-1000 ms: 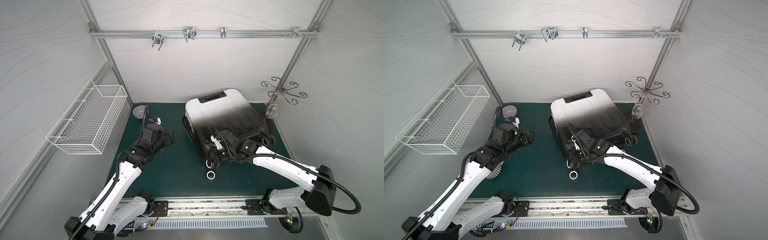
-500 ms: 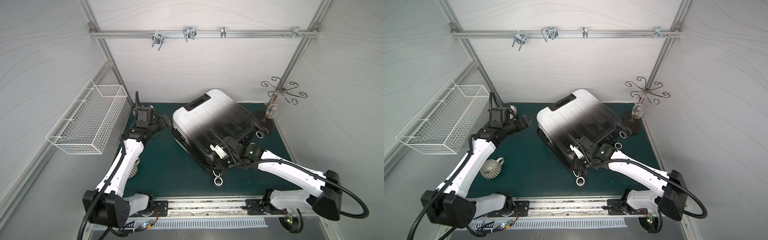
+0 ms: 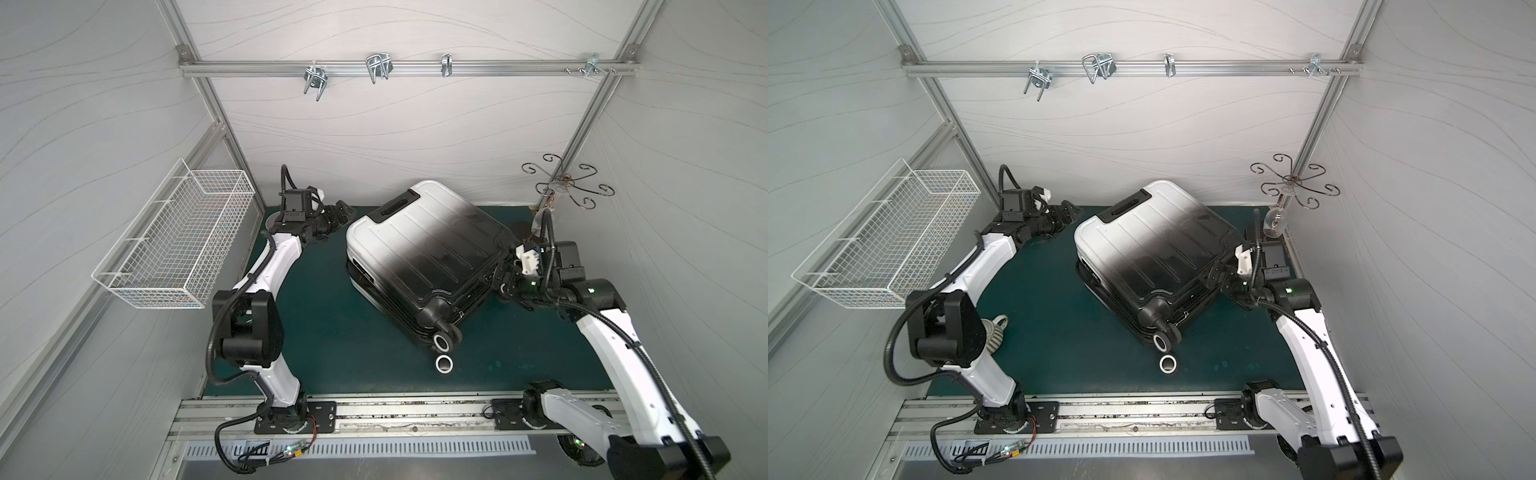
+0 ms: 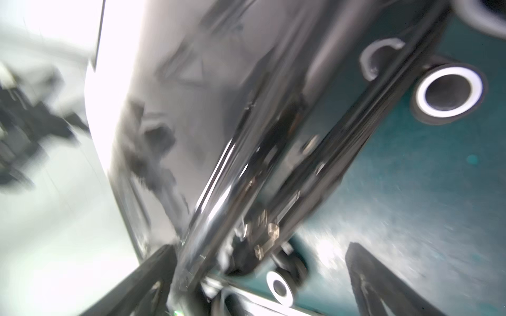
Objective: Close the suitcase zippers
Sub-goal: Adjust the suitcase at the center of the board.
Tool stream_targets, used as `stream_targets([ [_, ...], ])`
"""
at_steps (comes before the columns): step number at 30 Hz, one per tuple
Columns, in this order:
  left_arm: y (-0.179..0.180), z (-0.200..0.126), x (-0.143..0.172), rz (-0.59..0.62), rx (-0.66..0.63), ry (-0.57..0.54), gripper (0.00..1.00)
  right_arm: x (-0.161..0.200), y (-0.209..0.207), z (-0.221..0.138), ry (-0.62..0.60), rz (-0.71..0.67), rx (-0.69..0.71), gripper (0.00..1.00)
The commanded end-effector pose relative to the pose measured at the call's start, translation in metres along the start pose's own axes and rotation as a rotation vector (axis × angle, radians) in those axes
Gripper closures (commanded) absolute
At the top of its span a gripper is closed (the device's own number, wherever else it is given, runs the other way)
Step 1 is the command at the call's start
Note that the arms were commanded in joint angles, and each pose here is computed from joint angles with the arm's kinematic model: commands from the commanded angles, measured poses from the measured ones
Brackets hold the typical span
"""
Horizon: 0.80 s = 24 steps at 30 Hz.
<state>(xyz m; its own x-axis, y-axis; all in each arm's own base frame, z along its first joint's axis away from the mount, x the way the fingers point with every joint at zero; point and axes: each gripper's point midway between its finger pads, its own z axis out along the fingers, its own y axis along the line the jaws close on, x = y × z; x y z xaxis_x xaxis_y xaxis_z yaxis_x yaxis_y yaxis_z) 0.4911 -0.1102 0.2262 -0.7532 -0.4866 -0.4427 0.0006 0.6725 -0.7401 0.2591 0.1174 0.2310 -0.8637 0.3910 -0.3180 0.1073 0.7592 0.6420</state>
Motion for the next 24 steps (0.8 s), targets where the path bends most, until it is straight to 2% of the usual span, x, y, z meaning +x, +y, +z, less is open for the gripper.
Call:
stream_targets([
  [1, -0.055, 0.004, 0.003, 0.018, 0.244, 0.058, 0.01, -0.022, 0.022, 0.026, 0.025, 0.081, -0.151, 0.01],
  [4, -0.052, 0.009, 0.028, 0.061, 0.211, 0.091, 0.02, -0.029, 0.039, 0.049, 0.075, 0.023, -0.171, 0.02],
  [7, -0.054, 0.005, 0.055, 0.037, 0.265, 0.138, 0.08, -0.031, 0.056, 0.067, 0.103, -0.057, -0.182, 0.03],
  [11, -0.060, -0.019, 0.095, 0.016, 0.334, 0.177, 0.15, -0.029, 0.083, 0.091, 0.166, -0.187, -0.199, 0.05],
  [14, -0.060, -0.041, 0.125, 0.057, 0.314, 0.170, 0.14, -0.030, 0.107, 0.114, 0.221, -0.252, -0.212, 0.06],
  [17, -0.037, -0.064, 0.116, 0.088, 0.114, 0.081, 0.10, -0.026, 0.111, 0.127, 0.252, -0.266, -0.196, 0.09],
  [20, -0.024, -0.099, 0.096, 0.173, -0.130, 0.022, 0.10, -0.020, 0.092, 0.110, 0.216, -0.274, -0.171, 0.09],
  [22, -0.022, -0.119, 0.099, 0.279, -0.295, -0.002, 0.11, -0.024, 0.065, 0.087, 0.153, -0.214, -0.153, 0.09],
  [24, -0.033, -0.128, 0.121, 0.379, -0.383, -0.008, 0.12, -0.027, 0.040, 0.069, 0.087, -0.157, -0.135, 0.10],
])
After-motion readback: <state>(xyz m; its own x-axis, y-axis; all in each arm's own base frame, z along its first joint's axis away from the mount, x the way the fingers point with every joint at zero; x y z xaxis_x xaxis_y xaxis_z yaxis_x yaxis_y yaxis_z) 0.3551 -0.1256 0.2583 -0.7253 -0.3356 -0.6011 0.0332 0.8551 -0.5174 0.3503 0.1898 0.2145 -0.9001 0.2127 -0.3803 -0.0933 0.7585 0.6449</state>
